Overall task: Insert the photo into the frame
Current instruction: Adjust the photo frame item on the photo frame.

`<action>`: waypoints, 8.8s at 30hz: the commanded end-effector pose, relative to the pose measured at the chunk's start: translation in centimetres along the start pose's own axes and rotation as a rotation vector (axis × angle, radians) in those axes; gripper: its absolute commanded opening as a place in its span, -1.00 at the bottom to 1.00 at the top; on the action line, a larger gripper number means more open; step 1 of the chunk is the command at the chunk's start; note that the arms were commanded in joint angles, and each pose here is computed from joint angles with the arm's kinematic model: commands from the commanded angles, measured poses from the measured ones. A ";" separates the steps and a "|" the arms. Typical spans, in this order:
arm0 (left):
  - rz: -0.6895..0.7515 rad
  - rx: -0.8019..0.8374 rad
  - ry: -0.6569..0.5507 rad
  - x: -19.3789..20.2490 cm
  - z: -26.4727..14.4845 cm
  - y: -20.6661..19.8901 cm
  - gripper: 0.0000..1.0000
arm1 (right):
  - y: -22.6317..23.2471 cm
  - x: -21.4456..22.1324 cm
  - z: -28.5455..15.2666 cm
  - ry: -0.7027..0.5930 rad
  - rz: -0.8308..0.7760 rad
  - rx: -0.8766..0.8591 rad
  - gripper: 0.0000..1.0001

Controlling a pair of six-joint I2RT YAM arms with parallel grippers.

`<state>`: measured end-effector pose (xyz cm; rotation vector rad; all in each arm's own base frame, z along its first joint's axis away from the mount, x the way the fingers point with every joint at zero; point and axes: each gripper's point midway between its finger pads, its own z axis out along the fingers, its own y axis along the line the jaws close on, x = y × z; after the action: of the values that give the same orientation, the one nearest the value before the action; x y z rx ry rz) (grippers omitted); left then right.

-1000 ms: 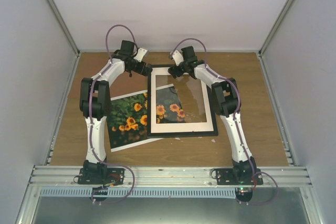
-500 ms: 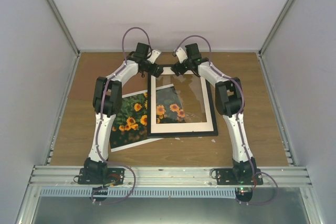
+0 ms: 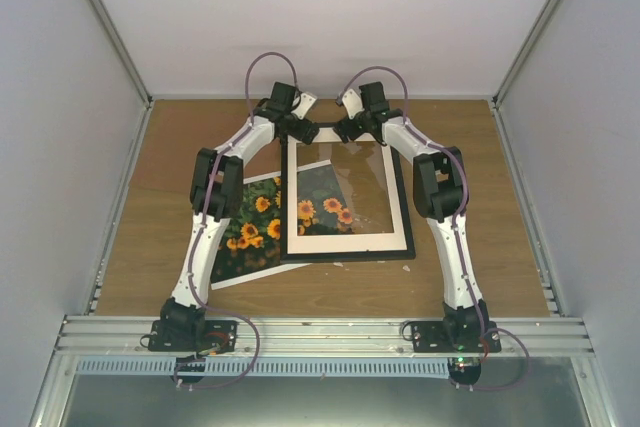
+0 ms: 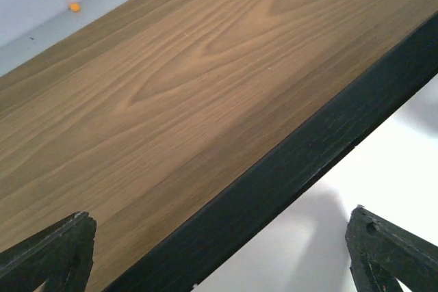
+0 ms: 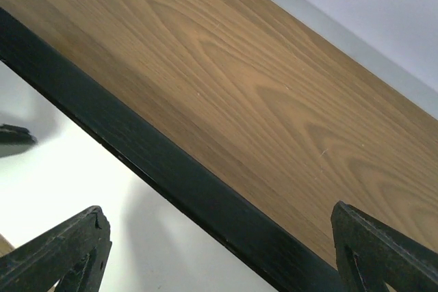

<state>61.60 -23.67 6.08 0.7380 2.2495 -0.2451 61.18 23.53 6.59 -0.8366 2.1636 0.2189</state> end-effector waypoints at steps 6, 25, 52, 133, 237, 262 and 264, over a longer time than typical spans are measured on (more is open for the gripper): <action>0.076 0.000 -0.029 -0.9 1.7 -2.0 0.98 | 1.0 2.6 1.9 0.053 -0.008 -0.023 0.74; 0.036 0.064 0.116 4.2 0.0 -3.6 0.98 | 2.7 3.9 0.4 0.080 0.003 -0.081 0.73; 0.040 -0.022 0.010 0.2 1.2 -1.0 0.98 | 2.5 3.2 2.8 0.051 0.028 -0.066 0.73; 0.142 0.049 0.270 8.0 3.0 -4.5 0.87 | 2.9 0.0 0.0 -0.010 0.089 -0.101 0.74; -0.035 0.295 -0.009 0.4 -8.8 -0.7 0.82 | -2.7 17.4 -11.9 0.400 0.396 -0.026 -0.37; -0.096 0.322 0.061 5.1 -12.7 -3.4 0.65 | -0.6 15.7 -7.7 0.280 -0.016 -0.260 -0.88; -0.102 0.319 0.075 5.4 -12.5 -3.4 0.61 | 0.5 15.2 -7.4 0.266 -0.050 -0.292 -0.89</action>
<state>48.95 -19.65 9.82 0.8238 2.3751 -0.6638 52.01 9.31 4.05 -0.8417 2.4479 0.3133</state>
